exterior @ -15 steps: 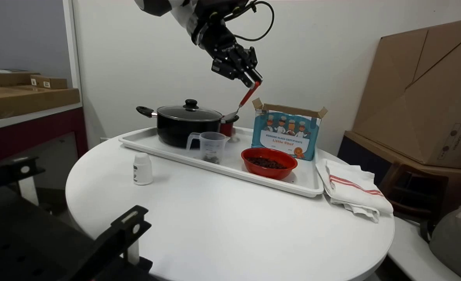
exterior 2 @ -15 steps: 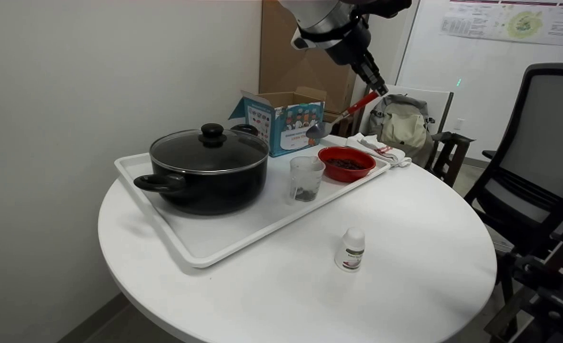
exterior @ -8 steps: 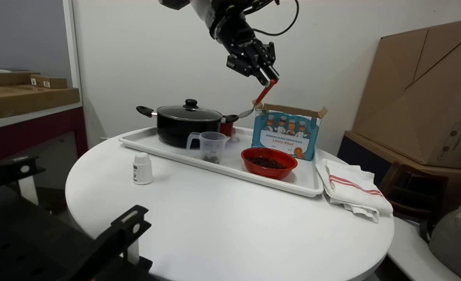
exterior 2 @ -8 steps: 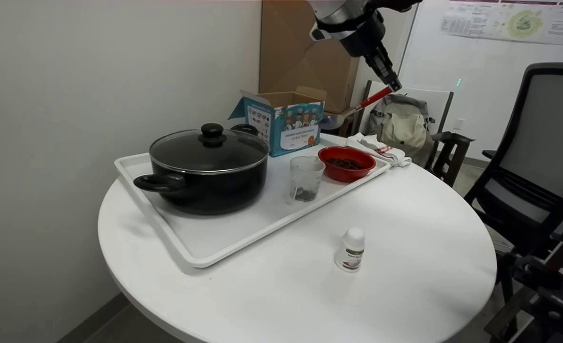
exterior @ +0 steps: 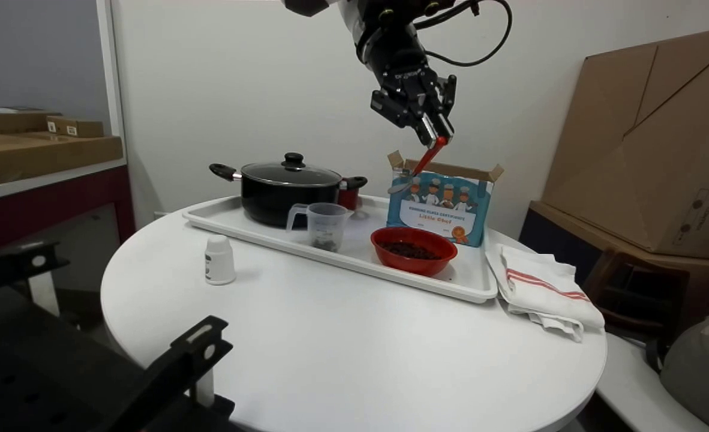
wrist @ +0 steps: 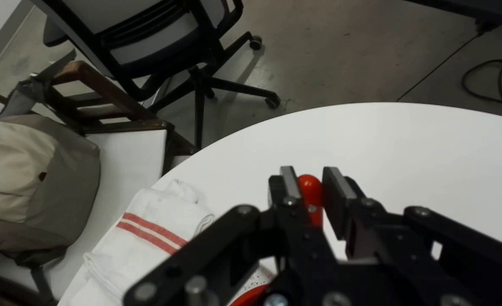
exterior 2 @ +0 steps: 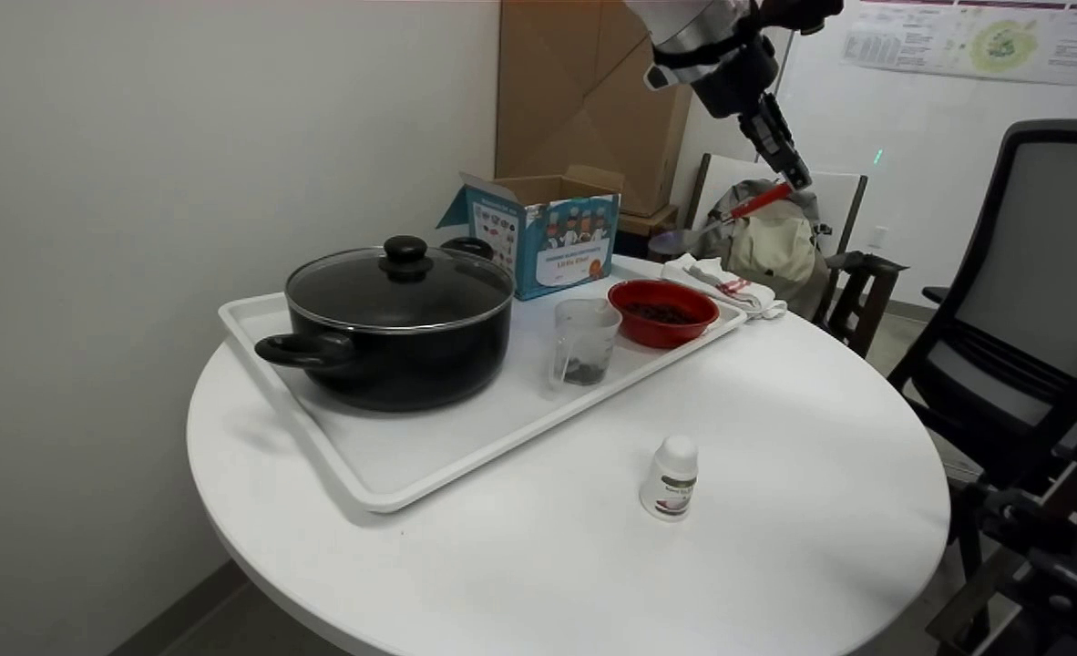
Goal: Use the spoon to get the contents of the orange bowl and pour them into the colourless container
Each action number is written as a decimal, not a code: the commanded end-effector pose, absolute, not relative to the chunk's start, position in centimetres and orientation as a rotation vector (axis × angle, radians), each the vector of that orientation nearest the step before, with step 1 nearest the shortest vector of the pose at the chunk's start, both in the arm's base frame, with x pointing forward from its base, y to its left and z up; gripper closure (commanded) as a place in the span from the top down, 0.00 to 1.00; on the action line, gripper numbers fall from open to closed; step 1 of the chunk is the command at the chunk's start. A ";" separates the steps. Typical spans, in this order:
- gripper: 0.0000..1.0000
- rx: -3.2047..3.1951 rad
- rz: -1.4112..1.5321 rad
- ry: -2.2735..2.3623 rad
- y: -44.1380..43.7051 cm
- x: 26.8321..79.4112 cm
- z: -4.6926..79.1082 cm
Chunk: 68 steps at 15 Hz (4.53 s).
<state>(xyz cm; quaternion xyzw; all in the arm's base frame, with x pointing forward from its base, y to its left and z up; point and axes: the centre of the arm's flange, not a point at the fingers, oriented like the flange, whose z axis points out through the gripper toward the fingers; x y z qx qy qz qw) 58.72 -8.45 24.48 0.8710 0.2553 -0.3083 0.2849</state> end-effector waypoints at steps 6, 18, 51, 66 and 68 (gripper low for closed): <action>0.09 2.410 -0.974 0.587 -10.3 61.1 21.3; 0.09 2.508 -1.018 0.494 -12.5 65.8 18.5; 0.79 2.666 -1.142 0.486 -18.7 65.4 11.8; 1.00 2.908 -0.443 0.112 -15.2 60.3 34.9; 1.00 2.922 -0.359 0.102 -14.3 58.8 36.9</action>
